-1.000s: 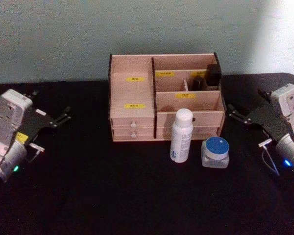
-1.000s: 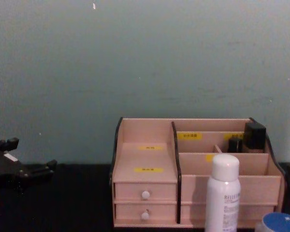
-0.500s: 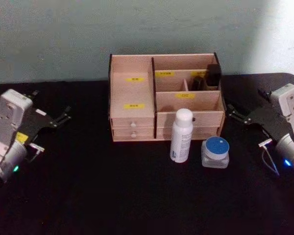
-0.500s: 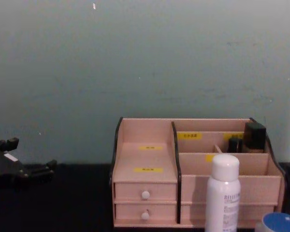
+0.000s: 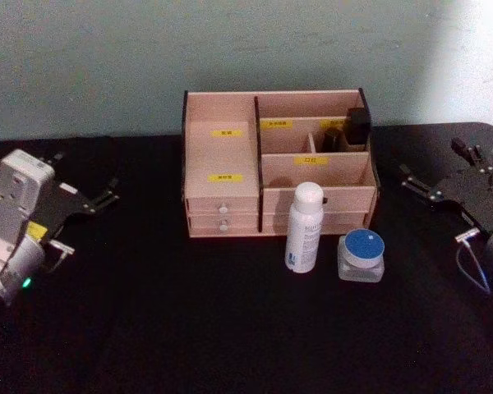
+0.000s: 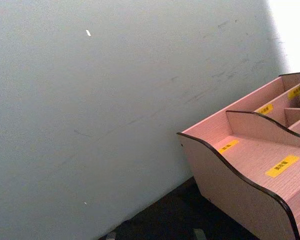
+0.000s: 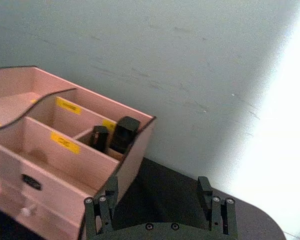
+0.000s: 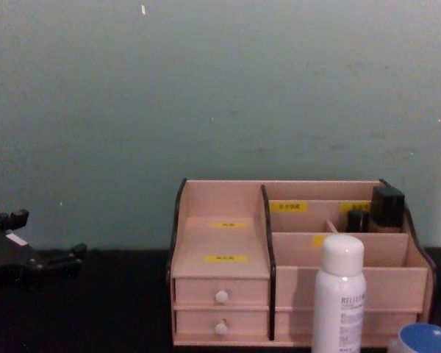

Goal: Pick up the facial cleanser and watermelon frost from the table and place them into the tiered storage box.

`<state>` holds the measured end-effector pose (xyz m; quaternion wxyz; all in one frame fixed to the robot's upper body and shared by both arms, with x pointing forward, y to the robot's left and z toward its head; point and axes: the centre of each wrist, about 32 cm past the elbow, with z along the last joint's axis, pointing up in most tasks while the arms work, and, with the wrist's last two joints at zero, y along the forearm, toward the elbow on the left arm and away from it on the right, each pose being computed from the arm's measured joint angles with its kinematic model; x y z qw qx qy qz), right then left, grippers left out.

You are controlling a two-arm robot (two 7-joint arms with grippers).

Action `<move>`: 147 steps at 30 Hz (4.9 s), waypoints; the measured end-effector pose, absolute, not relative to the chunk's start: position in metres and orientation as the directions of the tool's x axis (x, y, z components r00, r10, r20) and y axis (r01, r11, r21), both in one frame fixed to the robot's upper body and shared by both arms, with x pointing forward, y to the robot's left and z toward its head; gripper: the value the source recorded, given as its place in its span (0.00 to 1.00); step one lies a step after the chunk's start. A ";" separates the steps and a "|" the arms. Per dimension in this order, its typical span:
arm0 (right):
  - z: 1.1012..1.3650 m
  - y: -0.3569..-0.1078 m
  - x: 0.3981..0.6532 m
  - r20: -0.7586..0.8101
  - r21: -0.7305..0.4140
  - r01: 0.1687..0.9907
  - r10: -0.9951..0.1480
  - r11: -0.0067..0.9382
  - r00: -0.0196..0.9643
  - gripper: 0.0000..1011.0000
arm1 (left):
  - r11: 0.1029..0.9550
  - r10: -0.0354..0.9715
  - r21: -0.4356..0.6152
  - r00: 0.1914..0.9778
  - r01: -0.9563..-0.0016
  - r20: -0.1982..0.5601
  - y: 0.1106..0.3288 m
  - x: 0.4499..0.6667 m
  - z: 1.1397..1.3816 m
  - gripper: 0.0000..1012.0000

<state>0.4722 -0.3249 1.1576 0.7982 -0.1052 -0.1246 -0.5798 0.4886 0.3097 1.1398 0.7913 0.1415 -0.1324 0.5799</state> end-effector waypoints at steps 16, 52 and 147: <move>1.176 -0.326 0.437 0.325 -0.064 0.836 -0.781 0.545 0.534 0.99 | 0.287 0.880 0.070 0.292 -0.955 0.374 0.310 0.489 1.140 0.99; 1.142 -0.294 0.467 0.069 -0.175 0.646 -0.645 0.743 0.761 0.99 | 0.287 0.880 0.070 0.292 -0.955 0.374 0.310 0.489 1.140 0.99; 1.126 -0.275 0.508 0.044 -0.169 0.652 -0.656 0.739 0.754 0.58 | 0.287 0.880 0.070 0.292 -0.955 0.374 0.310 0.489 1.140 0.99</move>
